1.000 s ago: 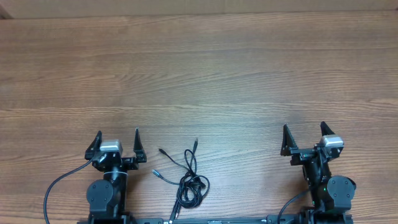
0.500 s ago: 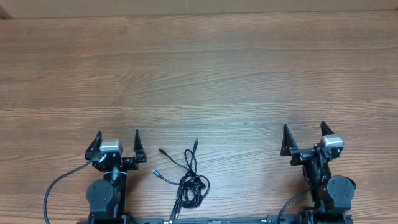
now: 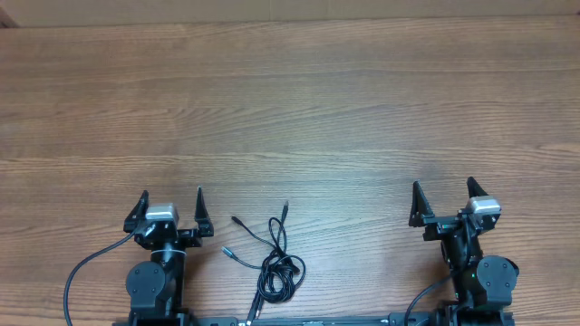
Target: Untangle cables
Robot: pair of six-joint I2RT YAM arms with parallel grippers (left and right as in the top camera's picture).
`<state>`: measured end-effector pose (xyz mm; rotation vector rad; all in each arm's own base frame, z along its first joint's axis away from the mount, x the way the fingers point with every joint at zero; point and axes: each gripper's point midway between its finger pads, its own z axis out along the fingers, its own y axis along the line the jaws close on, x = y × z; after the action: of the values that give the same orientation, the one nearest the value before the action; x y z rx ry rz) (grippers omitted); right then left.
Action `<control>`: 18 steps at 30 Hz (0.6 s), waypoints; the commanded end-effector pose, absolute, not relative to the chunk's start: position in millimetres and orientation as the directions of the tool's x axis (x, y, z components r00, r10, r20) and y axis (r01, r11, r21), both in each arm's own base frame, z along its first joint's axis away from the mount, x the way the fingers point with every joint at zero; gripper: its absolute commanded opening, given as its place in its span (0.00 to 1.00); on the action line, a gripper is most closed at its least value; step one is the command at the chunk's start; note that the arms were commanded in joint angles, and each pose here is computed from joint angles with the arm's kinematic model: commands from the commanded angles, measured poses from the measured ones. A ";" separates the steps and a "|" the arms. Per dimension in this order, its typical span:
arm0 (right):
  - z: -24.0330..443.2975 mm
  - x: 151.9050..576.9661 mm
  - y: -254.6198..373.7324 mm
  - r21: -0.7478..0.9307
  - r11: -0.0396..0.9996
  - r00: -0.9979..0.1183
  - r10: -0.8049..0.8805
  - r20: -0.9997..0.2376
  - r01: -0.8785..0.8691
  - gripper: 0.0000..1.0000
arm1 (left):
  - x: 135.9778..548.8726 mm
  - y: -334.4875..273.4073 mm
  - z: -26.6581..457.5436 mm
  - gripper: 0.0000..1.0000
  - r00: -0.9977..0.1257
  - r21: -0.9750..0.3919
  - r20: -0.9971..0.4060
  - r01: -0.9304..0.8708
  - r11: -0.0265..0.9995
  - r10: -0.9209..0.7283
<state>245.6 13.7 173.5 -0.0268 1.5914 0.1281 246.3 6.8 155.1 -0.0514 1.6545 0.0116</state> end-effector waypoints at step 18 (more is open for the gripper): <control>171.6 245.7 13.1 0.065 0.994 -0.022 0.063 -0.998 -0.092 1.00 | 242.7 3.0 161.3 1.00 -0.252 -0.041 -0.967 -0.025 0.999 -0.046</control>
<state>245.5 13.7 173.3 -0.0270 1.5922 0.1279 241.6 3.6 131.4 -0.0394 1.8475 -0.0006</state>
